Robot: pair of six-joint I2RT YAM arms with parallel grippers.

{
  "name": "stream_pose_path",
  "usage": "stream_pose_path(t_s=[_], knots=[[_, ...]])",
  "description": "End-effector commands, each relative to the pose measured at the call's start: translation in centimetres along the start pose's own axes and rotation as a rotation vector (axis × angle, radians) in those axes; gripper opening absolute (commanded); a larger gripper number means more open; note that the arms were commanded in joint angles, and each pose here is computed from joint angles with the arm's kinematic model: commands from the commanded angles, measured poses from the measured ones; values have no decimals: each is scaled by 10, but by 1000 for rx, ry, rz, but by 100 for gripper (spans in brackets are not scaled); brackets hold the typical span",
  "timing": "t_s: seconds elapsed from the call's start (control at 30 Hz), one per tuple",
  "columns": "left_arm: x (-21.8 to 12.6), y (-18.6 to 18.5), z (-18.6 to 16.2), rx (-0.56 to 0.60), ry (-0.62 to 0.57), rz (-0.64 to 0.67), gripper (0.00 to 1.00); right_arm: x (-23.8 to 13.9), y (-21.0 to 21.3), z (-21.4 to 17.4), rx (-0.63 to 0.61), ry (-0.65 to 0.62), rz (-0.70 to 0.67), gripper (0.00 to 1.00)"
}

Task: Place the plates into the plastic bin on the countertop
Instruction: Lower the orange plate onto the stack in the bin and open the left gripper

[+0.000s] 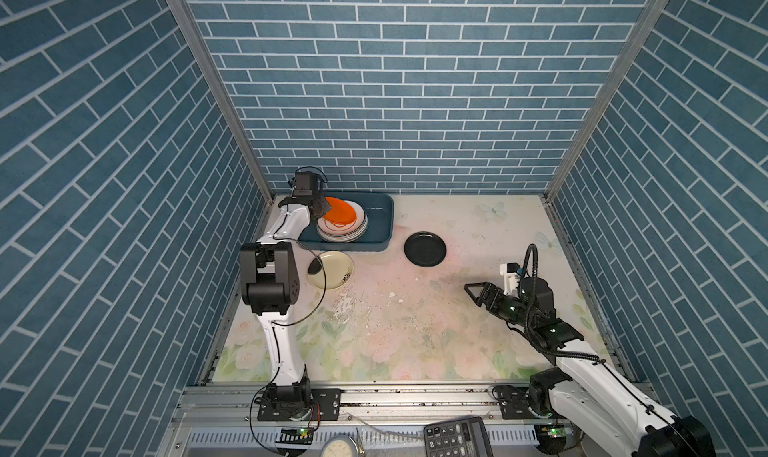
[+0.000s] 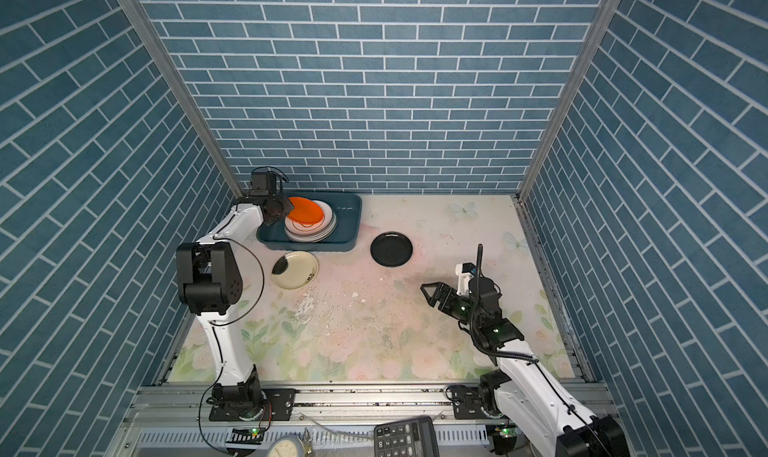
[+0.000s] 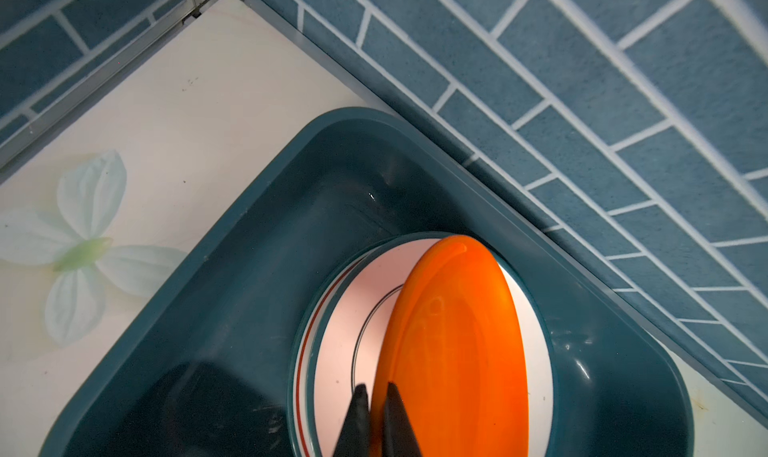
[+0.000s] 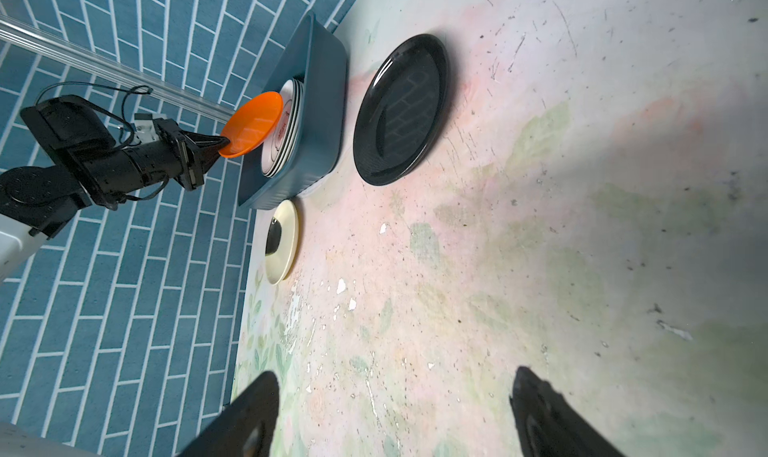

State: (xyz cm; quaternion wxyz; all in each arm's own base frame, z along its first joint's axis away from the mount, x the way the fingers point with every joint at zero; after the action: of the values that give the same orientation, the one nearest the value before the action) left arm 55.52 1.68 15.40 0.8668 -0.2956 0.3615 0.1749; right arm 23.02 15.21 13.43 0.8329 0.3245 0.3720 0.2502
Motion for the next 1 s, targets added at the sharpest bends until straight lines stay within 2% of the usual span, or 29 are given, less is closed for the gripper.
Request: stream_pose_path(t_s=[0.0,0.13,0.2,0.27,0.3,0.47,0.63,0.97], knots=[[6,7,-5,45,34,43,25,2,0,1,-33,-9,7,87],[4,4,-8,108,26,54,60,1,1,1,-38,-11,8,88],[0,3,-7,131,17,61,73,1,1,1,-39,-11,6,87],[-4,-1,-6,152,7,50,96,1,-1,1,-35,-10,1,87],[-8,-2,-5,162,-1,50,100,1,-1,1,-36,-12,0,88],[-32,-9,-2,211,-61,48,100,1,-3,1,-27,-15,-11,88],[-68,-15,-6,182,-130,-19,100,2,-5,1,0,-18,-16,88],[-139,-26,-61,125,-200,-192,99,-1,-1,1,42,-33,13,88]])
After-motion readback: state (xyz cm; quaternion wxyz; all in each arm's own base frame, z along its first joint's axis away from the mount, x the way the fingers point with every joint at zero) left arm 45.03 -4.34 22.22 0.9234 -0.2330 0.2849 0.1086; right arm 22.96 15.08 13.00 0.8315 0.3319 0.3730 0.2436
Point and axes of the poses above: each gripper's point midway between its finger pads, its own x axis out along the fingers, its own y axis along the line the jaws close on, z = x × y, the point moved 2 cm from there along -x, back along the fingers, and after that the axes turned 5 degrees about -x, right-handed, at the moved point
